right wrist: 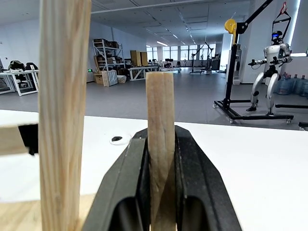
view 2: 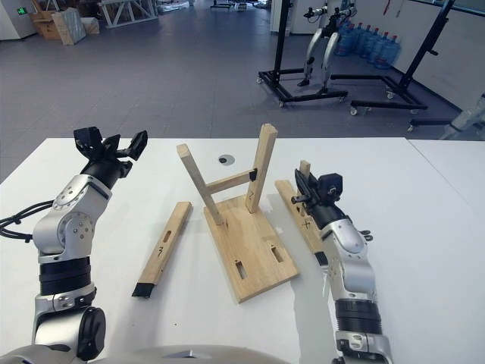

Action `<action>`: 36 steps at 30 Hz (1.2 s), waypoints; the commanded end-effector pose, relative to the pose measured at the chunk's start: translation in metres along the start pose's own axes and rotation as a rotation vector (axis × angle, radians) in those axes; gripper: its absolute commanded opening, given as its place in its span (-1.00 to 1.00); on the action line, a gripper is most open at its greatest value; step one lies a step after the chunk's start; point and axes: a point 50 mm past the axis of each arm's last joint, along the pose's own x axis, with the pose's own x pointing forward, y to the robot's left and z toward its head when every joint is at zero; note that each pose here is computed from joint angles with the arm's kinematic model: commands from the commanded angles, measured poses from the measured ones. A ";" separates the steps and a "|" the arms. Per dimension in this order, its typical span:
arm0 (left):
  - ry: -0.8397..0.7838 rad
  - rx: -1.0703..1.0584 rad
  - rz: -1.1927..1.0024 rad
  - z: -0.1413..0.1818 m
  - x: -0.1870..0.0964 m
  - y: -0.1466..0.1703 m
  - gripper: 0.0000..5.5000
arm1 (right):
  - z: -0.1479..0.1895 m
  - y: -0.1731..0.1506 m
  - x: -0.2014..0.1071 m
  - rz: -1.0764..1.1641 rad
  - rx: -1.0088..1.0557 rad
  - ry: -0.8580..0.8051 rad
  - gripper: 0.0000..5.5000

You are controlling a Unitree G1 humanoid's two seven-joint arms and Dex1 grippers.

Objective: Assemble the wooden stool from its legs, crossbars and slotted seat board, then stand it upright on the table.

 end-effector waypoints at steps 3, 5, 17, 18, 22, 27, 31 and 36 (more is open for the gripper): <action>0.002 0.003 -0.014 0.000 0.002 -0.003 0.48 | -0.033 0.009 -0.013 0.005 0.031 0.090 -0.86; 0.005 0.004 -0.014 -0.001 0.002 -0.004 0.48 | -0.041 0.008 -0.014 0.008 0.035 0.112 -0.86; 0.009 0.002 -0.013 -0.003 0.001 -0.005 0.48 | -0.032 -0.003 -0.027 0.038 -0.007 0.085 -0.86; 0.008 0.002 -0.013 -0.003 0.001 -0.005 0.48 | -0.030 -0.002 -0.025 0.042 -0.001 0.085 -0.86; 0.008 0.000 -0.014 -0.003 0.001 -0.006 0.48 | -0.030 -0.003 -0.022 0.028 0.019 0.087 -0.86; 0.009 0.000 -0.012 -0.003 0.000 -0.006 0.48 | -0.034 -0.004 -0.021 0.011 0.022 0.090 -0.86; 0.008 0.000 -0.011 -0.003 0.000 -0.006 0.48 | -0.031 -0.004 -0.018 0.023 0.023 0.080 -0.86; 0.009 -0.002 -0.008 -0.004 0.000 -0.006 0.48 | -0.032 -0.003 -0.019 0.046 0.030 0.088 -0.86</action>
